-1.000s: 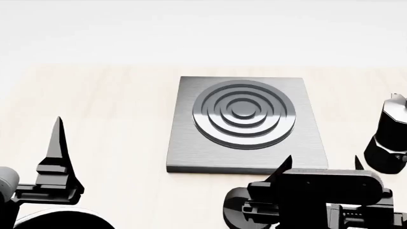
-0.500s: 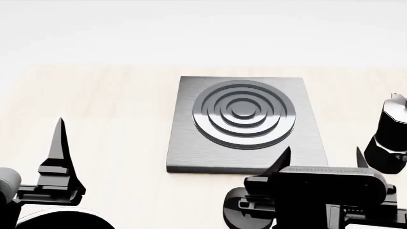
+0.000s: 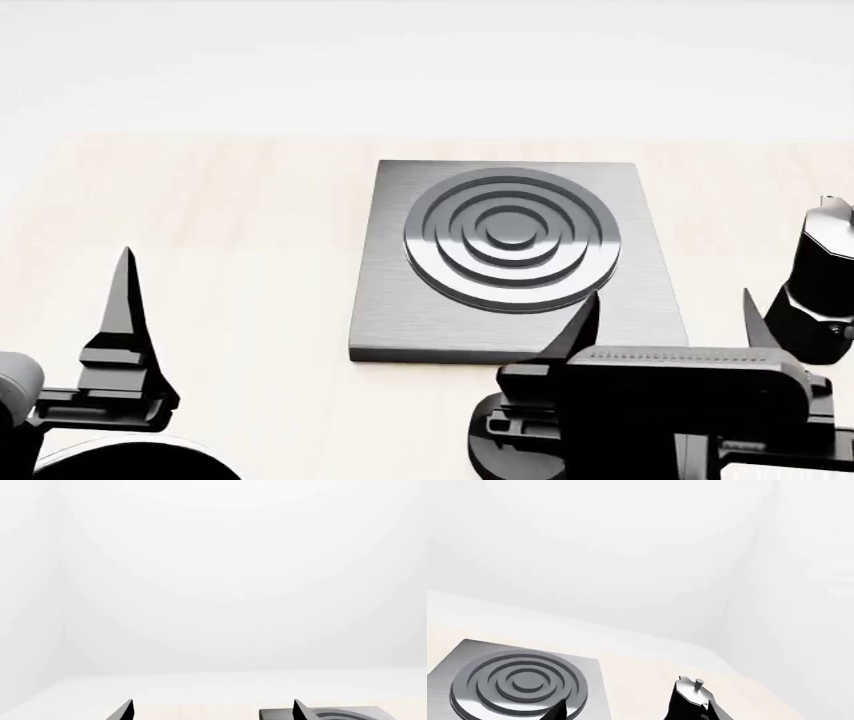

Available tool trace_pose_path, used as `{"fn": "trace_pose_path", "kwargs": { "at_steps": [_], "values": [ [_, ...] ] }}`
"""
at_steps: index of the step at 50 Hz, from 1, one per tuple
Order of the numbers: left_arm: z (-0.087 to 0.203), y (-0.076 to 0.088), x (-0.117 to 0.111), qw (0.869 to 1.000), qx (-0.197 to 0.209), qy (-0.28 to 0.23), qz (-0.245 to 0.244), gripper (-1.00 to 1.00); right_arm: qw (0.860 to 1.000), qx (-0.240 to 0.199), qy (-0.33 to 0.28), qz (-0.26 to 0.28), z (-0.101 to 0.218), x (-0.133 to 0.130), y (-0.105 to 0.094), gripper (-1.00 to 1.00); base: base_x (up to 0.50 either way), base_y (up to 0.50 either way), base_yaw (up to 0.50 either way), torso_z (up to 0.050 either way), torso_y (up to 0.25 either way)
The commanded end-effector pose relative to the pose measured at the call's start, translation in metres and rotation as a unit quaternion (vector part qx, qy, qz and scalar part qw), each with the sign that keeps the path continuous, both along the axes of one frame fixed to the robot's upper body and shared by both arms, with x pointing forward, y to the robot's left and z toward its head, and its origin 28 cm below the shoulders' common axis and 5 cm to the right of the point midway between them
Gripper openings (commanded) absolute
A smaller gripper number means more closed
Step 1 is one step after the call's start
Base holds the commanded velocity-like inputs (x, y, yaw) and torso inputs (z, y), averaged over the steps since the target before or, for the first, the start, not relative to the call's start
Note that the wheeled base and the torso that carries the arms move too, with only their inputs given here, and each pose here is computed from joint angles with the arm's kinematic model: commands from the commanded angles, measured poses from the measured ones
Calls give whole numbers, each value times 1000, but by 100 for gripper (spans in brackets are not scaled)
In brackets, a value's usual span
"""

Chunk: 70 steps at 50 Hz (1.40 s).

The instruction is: Turn on the stove.

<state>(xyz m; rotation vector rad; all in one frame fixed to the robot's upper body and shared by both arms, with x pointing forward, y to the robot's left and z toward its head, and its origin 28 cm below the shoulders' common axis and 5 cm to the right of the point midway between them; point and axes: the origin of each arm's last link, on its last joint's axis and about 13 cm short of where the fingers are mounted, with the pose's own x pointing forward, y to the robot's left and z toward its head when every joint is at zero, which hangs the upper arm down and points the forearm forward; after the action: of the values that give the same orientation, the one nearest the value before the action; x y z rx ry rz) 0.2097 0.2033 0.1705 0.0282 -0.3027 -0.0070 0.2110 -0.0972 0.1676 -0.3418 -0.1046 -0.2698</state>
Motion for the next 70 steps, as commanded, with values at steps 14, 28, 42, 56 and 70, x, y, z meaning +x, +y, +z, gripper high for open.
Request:
{"fn": "trace_pose_path", "kwargs": {
  "at_steps": [14, 28, 42, 56, 70],
  "values": [
    [0, 0, 0, 1000, 0, 1, 0, 100, 999, -6, -32, 17, 9, -6, 4, 100, 0, 0, 0, 0, 0],
    [-1, -1, 0, 1000, 1, 1, -2, 100, 999, -12, -44, 20, 12, -9, 5, 100, 0, 0, 0, 0, 0],
    [0, -1, -1, 1000, 0, 0, -5, 100, 998, -16, -57, 22, 16, -10, 7, 100, 0, 0, 0, 0, 0],
    [0, -2, -1, 1000, 1, -3, -6, 100, 997, -17, -69, 22, 19, -13, 8, 100, 0, 0, 0, 0, 0],
    [3, -2, -3, 1000, 1, -6, -8, 100, 996, -20, -82, 24, 23, -17, 9, 100, 0, 0, 0, 0, 0]
  ]
}}
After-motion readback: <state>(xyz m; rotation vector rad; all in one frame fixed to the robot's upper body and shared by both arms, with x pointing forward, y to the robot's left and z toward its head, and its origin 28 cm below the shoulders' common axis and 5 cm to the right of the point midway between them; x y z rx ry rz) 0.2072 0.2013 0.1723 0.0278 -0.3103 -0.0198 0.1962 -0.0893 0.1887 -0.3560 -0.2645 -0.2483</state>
